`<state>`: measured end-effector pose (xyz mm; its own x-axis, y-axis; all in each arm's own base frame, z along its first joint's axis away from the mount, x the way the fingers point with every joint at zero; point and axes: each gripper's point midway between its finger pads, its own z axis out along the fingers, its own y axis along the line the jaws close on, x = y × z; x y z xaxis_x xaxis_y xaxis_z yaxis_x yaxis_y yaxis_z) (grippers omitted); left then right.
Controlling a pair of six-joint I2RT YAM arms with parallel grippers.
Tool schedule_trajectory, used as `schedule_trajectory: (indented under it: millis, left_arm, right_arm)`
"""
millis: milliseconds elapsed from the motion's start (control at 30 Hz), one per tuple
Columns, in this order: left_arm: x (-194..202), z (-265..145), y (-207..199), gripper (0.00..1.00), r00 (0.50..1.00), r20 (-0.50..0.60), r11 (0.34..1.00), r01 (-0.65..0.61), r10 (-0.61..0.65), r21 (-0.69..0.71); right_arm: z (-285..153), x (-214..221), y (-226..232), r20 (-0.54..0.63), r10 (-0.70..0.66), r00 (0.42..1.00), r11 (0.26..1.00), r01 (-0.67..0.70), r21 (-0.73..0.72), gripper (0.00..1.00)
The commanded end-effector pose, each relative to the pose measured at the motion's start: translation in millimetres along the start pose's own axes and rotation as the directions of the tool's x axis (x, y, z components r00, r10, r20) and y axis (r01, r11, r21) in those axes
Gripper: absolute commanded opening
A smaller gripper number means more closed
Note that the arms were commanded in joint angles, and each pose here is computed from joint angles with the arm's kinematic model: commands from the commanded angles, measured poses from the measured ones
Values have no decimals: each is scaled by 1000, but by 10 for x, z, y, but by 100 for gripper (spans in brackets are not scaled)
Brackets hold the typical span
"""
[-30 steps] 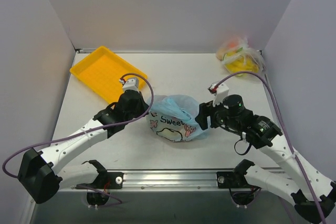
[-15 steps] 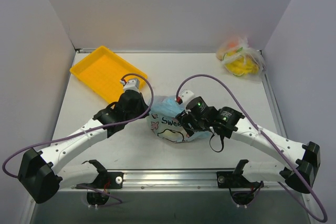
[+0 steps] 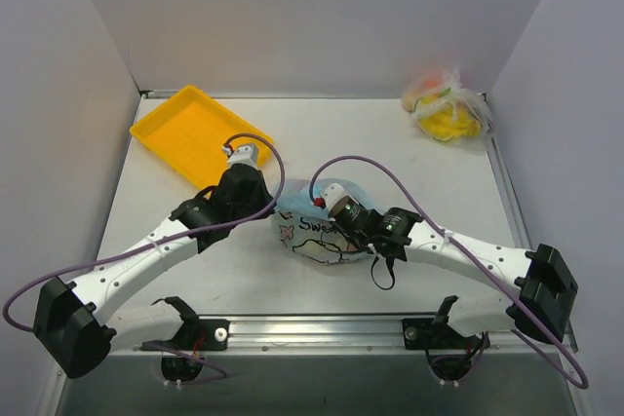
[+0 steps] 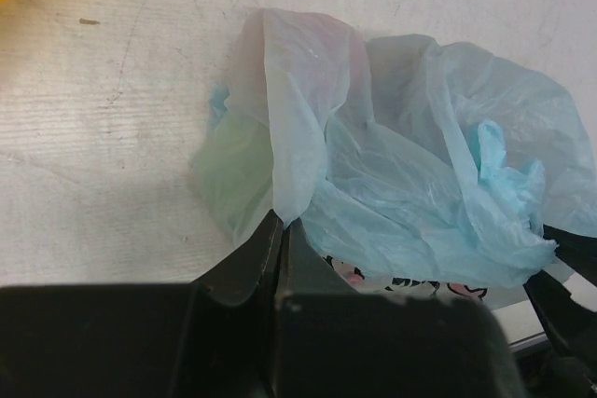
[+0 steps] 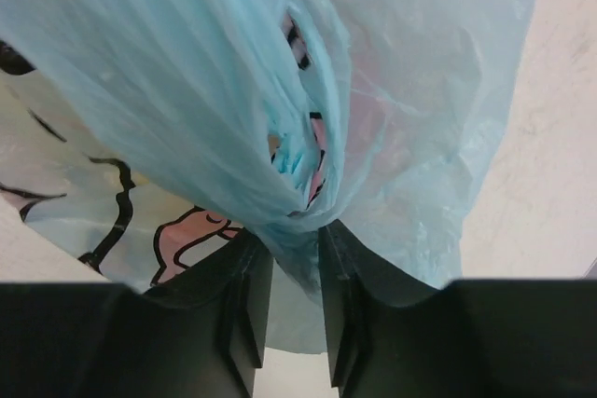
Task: Untie the knot of the plastic bag and take out the fruit
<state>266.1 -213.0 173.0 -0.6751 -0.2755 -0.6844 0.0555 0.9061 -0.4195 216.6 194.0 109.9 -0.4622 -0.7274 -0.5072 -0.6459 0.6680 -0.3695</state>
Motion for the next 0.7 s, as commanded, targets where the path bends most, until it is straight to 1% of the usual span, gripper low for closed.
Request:
schedule_trajectory:
  millis: [0, 67, 133, 167, 200, 267, 300, 333, 367, 400, 500, 567, 600, 633, 667]
  left_arm:
    - [-267, -103, -15, 0, 998, 66, 1000, -8, 9, -6]
    - [-271, -85, 71, 0, 998, 65, 999, -6, 8, -33]
    - [-274, -60, 182, 0, 998, 60, 998, -6, 10, -57]
    - [-274, -52, 209, 0, 998, 56, 998, -8, 11, -62]
    - [-257, -31, 248, 0, 999, 45, 998, -12, 15, -68]
    - [-271, 4, 315, 0, 999, 38, 996, -7, 11, -87]
    - [-278, 9, 334, 0, 999, 38, 996, -12, 15, -91]
    - [-299, 20, 356, 0, 999, 40, 995, -8, 12, -98]
    - [-299, 38, 374, 0, 999, 37, 994, -9, 13, -105]
    - [-307, 46, 389, 0, 999, 36, 994, -13, 17, -110]
    - [-343, 65, 388, 0, 999, 36, 994, -16, 20, -111]
    - [-390, 53, 334, 0, 999, 41, 995, -21, 25, -94]
    - [-415, 37, 316, 0, 998, 46, 996, -33, 37, -87]
    - [-438, 22, 295, 0, 998, 49, 996, -41, 45, -79]
    - [-504, -29, 229, 17, 996, 61, 997, -58, 61, -52]
  right_arm:
    - [-56, -42, -320, 57, 41, 998, 987, -49, 153, 24]
    - [-82, 28, -533, 60, 91, 994, 971, -102, 218, 16]
    - [-194, 24, -678, 117, 176, 977, 953, -199, 229, 13]
    - [-204, 90, -800, 125, 229, 965, 936, -254, 243, 11]
    - [-314, 59, -874, 183, 276, 943, 922, -314, 226, 9]
    - [-361, 103, -964, 228, 374, 899, 890, -417, 185, 7]
    - [-462, 78, -1025, 279, 412, 867, 870, -466, 162, 6]
    - [-495, 71, -1041, 299, 439, 847, 858, -494, 139, 7]
    - [-514, 45, -995, 310, 476, 823, 849, -523, 83, 6]
    - [-575, 48, -1059, 336, 508, 793, 826, -559, 69, 6]
    - [-632, -12, -982, 347, 552, 758, 813, -582, -23, 6]
    - [-646, -28, -941, 346, 560, 753, 812, -581, -51, 7]
    - [-651, -48, -898, 343, 564, 751, 814, -576, -79, 8]
    - [-653, -62, -868, 338, 566, 752, 816, -571, -96, 12]
    - [-664, -82, -838, 335, 565, 754, 819, -563, -116, 16]
